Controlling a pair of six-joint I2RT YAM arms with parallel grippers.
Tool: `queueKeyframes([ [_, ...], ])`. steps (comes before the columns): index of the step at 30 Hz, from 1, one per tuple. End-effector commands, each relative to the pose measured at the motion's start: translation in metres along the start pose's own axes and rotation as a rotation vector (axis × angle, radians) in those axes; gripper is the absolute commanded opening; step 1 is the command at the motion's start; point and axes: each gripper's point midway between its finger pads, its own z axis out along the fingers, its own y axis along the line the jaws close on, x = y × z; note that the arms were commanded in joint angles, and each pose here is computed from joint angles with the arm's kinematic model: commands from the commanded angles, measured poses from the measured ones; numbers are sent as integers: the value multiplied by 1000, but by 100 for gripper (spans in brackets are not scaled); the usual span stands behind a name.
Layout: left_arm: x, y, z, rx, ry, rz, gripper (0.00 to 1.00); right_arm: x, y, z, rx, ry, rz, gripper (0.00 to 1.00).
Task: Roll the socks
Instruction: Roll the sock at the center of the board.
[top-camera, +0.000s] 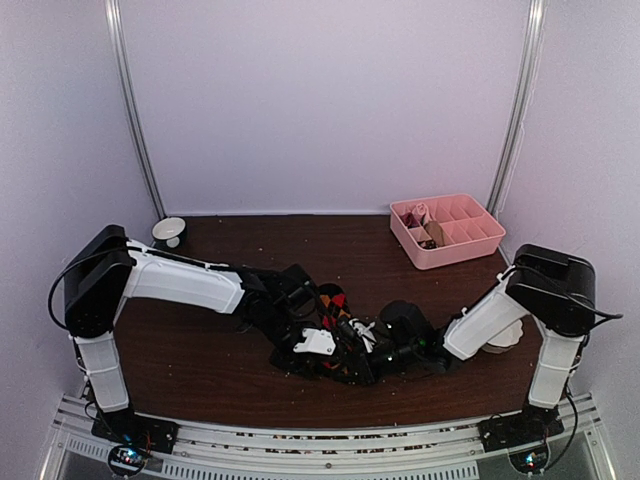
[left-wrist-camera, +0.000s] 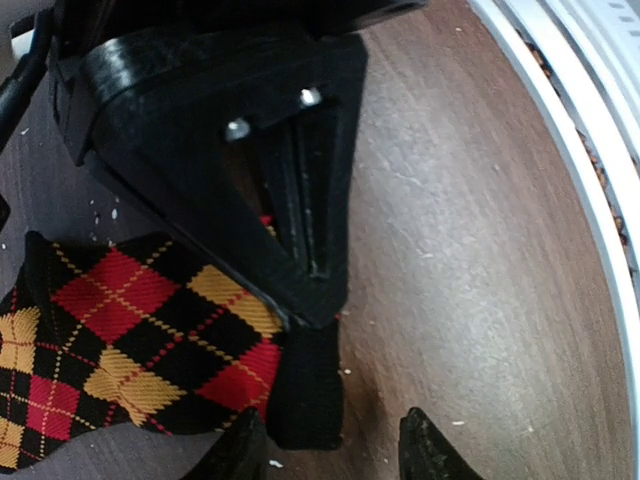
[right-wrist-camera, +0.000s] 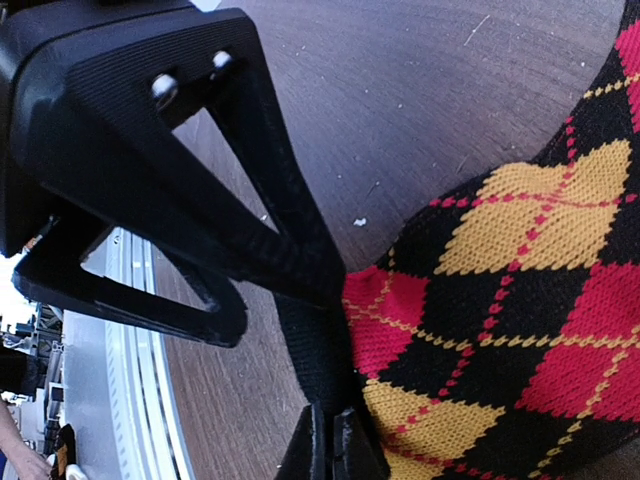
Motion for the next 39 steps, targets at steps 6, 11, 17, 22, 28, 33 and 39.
queueKeyframes([
  [6,-5,13,10,-44,13,41,35,35,-27,3,63,99,148,0],
  [11,1,6,15,-30,19,30,26,26,-24,4,42,65,179,0],
  [17,2,2,12,-40,6,20,58,19,-22,7,17,48,213,0],
  [22,-4,3,1,-99,-26,65,63,25,-25,9,25,73,225,0],
  [28,-18,11,-10,-190,-58,133,60,30,-29,9,37,89,241,0],
  [33,-25,3,-22,-182,-84,157,63,34,-31,10,37,101,247,0],
  [39,-13,-12,0,-113,-18,193,52,31,-32,10,30,97,257,0],
])
